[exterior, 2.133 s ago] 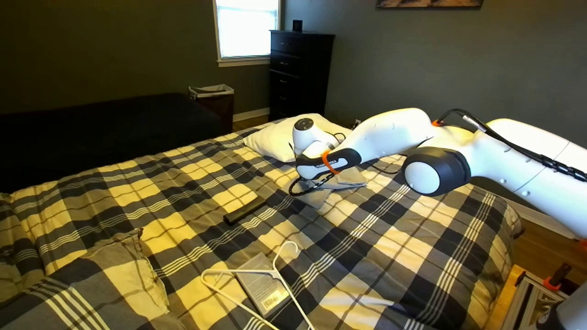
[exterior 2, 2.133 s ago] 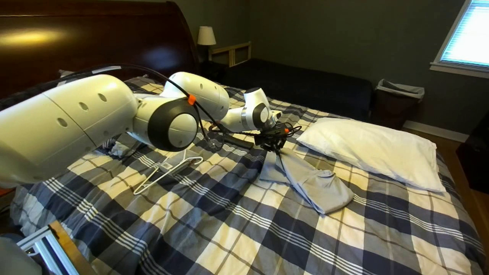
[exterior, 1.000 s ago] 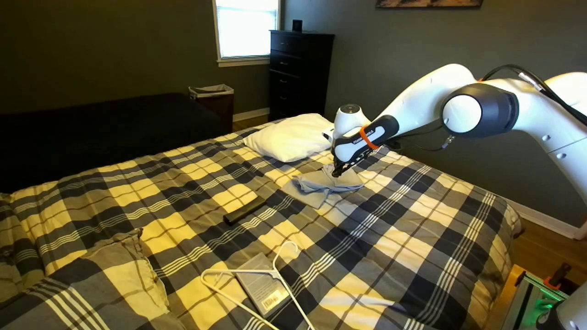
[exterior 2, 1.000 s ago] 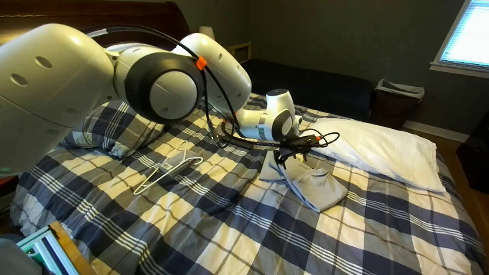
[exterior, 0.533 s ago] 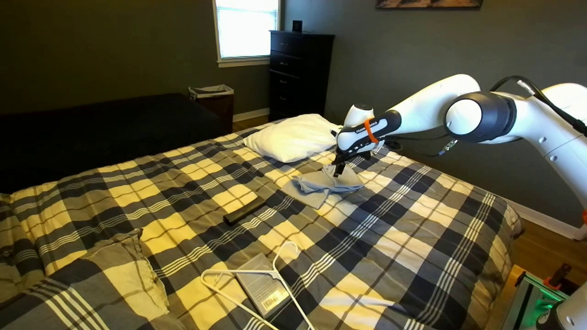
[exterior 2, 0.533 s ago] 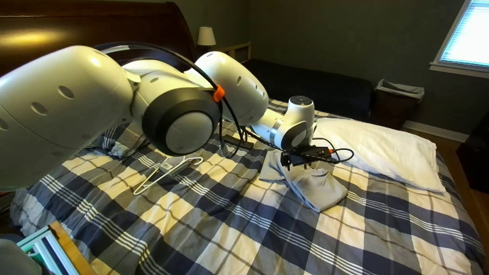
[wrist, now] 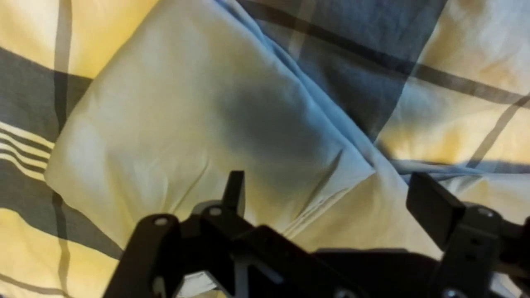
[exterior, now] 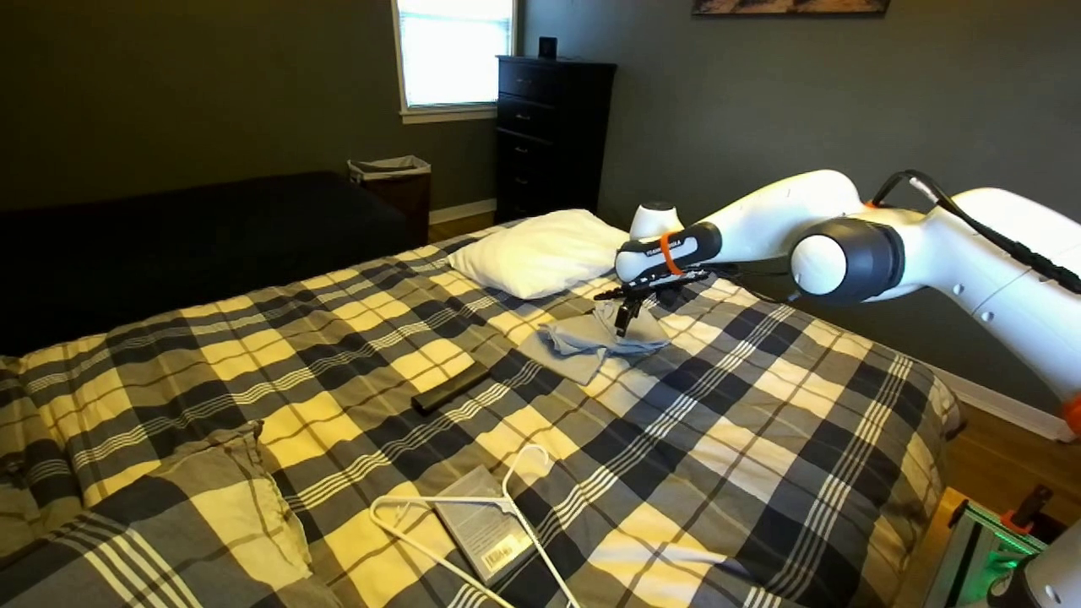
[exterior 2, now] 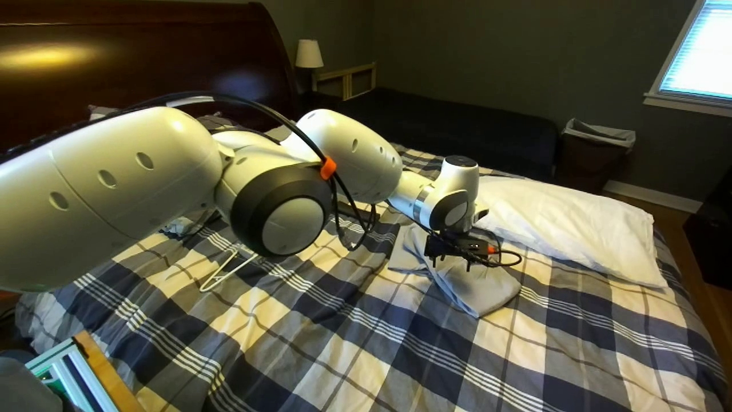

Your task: Move the grey t-shirt to the left and unfold it

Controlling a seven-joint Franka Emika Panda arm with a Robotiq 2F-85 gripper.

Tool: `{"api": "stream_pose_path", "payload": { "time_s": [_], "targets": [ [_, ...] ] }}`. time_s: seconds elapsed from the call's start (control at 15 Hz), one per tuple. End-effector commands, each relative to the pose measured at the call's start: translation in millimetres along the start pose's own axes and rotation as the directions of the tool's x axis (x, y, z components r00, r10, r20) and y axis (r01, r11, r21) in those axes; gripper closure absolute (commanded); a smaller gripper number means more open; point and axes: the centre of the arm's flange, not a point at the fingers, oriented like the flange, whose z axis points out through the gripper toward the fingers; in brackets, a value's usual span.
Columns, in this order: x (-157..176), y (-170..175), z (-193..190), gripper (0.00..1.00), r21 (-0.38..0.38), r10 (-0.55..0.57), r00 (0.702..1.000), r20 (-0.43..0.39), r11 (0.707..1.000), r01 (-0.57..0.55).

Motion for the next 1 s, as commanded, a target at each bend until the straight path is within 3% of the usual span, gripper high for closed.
{"api": "stream_pose_path", "payload": {
  "time_s": [0.0, 0.33, 0.4, 0.53, 0.6, 0.67, 0.93],
  "targets": [
    [5.3, 32.0, 6.1, 0.00, 0.011, 0.198, 0.980, 0.009, 0.980, -0.198],
    [-14.1, 54.0, -16.9, 0.00, -0.002, 0.443, 0.896, -0.003, 0.896, -0.443],
    [-19.9, 45.0, -17.4, 0.00, -0.003, 0.353, 0.936, 0.003, 0.936, -0.353],
    [-21.7, 51.1, -21.5, 0.00, -0.011, 0.404, 0.915, -0.005, 0.915, -0.404],
    [-17.6, 46.3, -22.2, 0.00, 0.031, 0.461, 0.887, 0.003, 0.887, -0.461],
    [-11.9, 42.5, -19.6, 0.00, 0.006, 0.553, 0.833, -0.020, 0.833, -0.553],
    [8.1, 33.0, -13.2, 0.00, 0.010, 0.709, 0.705, -0.022, 0.705, -0.709]
  ]
}}
